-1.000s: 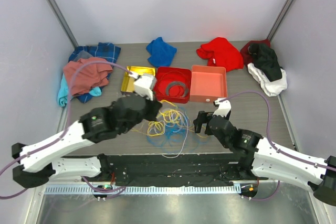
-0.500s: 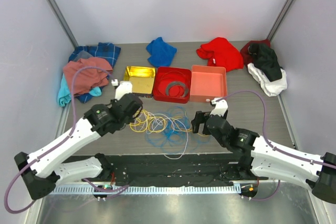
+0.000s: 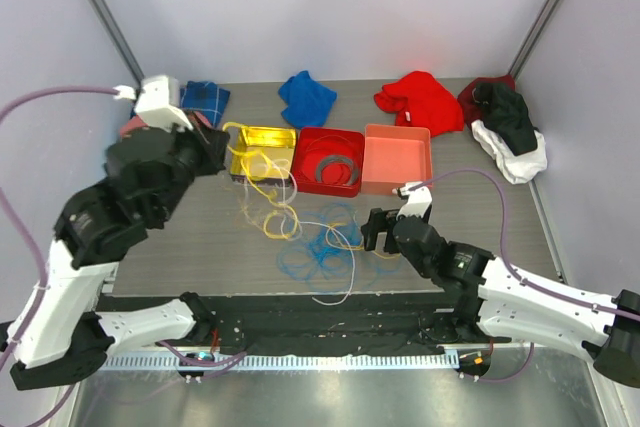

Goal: Untangle the cables

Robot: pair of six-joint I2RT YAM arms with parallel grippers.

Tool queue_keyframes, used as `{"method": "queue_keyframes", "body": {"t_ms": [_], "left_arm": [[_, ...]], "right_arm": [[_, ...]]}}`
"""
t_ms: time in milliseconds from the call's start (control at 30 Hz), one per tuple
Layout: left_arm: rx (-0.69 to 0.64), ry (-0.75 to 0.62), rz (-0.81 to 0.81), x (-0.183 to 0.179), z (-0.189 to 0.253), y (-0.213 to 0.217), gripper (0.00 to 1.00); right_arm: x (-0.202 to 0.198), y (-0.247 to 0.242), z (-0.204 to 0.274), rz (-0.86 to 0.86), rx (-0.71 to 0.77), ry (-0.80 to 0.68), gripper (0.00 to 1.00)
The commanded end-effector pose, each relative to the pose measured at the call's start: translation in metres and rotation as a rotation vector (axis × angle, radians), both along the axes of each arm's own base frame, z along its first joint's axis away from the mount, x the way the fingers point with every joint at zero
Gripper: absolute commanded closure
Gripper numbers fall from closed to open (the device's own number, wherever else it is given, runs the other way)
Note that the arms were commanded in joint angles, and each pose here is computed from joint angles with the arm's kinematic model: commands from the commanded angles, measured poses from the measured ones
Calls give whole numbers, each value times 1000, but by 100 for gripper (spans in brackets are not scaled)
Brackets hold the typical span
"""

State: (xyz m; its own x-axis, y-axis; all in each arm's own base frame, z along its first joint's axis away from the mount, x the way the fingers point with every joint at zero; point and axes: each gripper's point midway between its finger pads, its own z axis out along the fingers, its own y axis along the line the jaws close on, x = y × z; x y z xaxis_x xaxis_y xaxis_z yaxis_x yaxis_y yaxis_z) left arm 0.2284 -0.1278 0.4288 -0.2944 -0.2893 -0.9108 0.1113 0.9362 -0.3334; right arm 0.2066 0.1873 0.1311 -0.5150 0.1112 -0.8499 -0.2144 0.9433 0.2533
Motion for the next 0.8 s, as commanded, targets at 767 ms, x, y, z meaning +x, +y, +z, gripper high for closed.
{"method": "queue_keyframes", "body": {"t_ms": [767], "left_arm": [[-69,-131,-414,-25,40,-63,99]], "right_arm": [[12,120,185,362,414,-261,1]]}}
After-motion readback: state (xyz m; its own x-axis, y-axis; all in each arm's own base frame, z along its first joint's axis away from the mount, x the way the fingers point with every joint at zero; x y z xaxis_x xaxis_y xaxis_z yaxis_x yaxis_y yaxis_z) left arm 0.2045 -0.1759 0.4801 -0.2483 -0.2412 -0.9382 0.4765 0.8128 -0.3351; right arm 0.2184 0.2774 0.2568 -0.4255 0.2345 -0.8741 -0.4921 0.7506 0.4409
